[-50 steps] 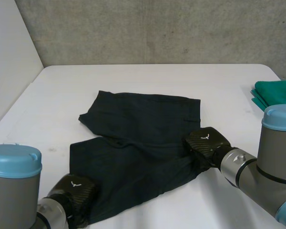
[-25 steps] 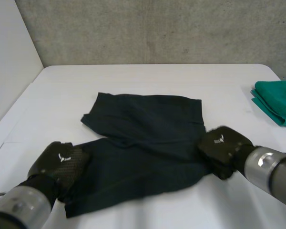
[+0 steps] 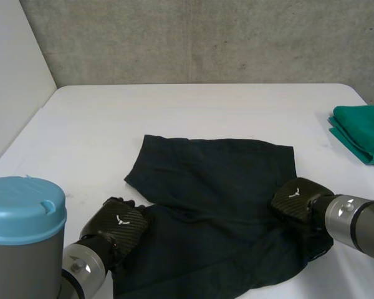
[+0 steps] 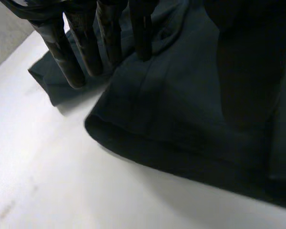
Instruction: Fold the laundry.
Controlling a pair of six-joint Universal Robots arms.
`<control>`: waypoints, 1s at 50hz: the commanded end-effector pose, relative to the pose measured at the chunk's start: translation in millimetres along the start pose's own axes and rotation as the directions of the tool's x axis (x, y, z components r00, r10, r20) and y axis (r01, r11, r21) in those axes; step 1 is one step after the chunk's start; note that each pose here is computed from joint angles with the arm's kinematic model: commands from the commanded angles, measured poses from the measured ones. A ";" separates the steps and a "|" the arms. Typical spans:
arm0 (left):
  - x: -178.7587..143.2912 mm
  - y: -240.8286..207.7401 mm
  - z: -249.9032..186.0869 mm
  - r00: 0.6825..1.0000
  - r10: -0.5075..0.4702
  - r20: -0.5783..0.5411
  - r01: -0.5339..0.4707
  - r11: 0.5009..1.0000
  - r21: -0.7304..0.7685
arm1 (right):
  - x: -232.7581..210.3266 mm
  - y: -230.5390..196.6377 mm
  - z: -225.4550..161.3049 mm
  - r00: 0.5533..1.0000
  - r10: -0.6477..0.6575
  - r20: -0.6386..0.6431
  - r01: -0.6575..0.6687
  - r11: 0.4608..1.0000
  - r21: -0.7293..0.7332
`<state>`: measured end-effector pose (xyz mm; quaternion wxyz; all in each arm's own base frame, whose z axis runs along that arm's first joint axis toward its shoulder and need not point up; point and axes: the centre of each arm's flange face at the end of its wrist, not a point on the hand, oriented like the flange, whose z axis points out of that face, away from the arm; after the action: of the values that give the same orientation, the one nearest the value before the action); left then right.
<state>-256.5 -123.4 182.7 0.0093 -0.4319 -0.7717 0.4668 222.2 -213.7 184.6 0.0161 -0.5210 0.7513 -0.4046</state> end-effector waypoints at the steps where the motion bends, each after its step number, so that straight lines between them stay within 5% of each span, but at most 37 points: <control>1: 2.5 4.8 -12.3 0.978 -0.209 -0.025 0.207 0.977 -0.059 | 2.4 2.1 4.1 0.999 0.037 -0.037 -0.036 0.999 0.017; 10: 16.0 20.4 -27.7 0.979 -0.188 -0.082 0.172 0.971 -0.167 | 1.7 1.7 -0.4 0.998 0.036 -0.045 -0.035 0.999 0.022; 26: 23.7 21.9 -9.3 0.984 -0.162 -0.069 0.152 0.979 -0.137 | -1.4 3.0 0.1 0.999 0.034 -0.037 -0.033 0.999 0.031; 37: -11.2 -52.2 51.9 0.988 -0.089 0.125 0.059 0.973 0.225 | 29.2 -25.6 9.7 0.982 -0.001 -0.189 0.035 0.984 0.175; 45: -51.0 -85.4 139.0 0.943 -0.013 0.331 -0.114 0.926 0.361 | 67.8 -36.5 58.7 0.941 0.016 -0.338 0.065 0.972 0.225; 50: -64.7 -91.8 194.0 0.888 0.019 0.459 -0.234 0.878 0.417 | 89.6 -44.1 89.2 0.889 0.016 -0.457 0.102 0.968 0.232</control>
<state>-335.1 -260.0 190.3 -0.0379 -0.3588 -0.6580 0.6610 243.0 -291.6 200.3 -0.0430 -0.4578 0.6859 -0.5640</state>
